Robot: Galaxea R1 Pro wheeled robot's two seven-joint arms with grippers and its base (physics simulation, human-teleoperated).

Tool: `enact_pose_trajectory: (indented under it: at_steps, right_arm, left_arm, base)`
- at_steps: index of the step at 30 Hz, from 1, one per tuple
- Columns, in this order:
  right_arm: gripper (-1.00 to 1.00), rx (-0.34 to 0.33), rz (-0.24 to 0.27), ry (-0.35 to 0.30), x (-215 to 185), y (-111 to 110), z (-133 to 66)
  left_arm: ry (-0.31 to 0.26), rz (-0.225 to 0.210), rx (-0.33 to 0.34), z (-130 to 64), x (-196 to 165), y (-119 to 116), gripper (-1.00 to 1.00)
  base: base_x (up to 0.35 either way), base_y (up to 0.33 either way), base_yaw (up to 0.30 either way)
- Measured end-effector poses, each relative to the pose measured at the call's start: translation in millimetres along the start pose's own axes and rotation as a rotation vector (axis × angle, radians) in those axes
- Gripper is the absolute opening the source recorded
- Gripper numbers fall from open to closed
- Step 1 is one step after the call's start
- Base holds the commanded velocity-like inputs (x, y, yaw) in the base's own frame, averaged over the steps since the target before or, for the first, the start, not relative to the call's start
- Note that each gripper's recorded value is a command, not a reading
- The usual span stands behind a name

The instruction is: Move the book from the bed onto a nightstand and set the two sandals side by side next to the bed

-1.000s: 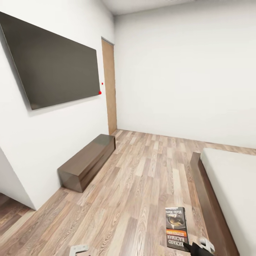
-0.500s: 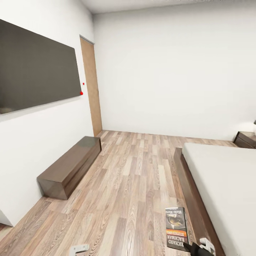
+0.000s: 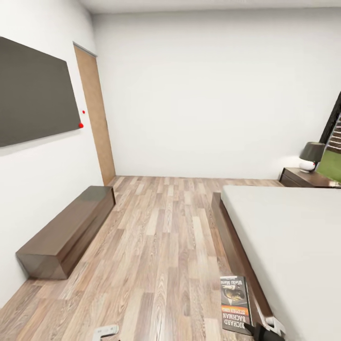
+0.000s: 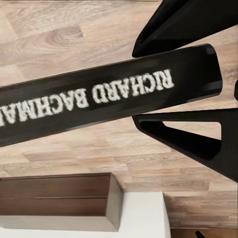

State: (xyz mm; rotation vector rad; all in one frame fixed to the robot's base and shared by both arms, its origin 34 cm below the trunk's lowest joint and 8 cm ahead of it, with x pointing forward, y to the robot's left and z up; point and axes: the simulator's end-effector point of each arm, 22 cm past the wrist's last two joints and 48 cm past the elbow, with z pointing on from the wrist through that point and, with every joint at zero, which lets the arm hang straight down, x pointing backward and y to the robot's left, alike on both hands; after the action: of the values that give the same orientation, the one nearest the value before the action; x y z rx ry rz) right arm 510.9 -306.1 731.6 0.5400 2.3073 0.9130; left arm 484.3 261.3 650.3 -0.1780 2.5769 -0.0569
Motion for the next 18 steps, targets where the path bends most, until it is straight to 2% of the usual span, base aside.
enact_pose_trajectory:
  at_steps: [8, 18]
  right_arm:
    - [-1.00, -0.001, 0.004, -0.005, -1.4, 0.3, 0.1]
    - [-1.00, 0.000, 0.004, -0.004, -1.0, 0.2, 0.1]
  left_arm:
    - [0.000, 0.000, 0.000, 0.0, 0.0, 0.1, 1.00]
    - [0.000, 0.000, 0.000, 0.0, 0.0, 0.1, 1.00]
  base:
    - [0.000, 0.000, -0.229]
    - [0.000, 0.000, -0.017]
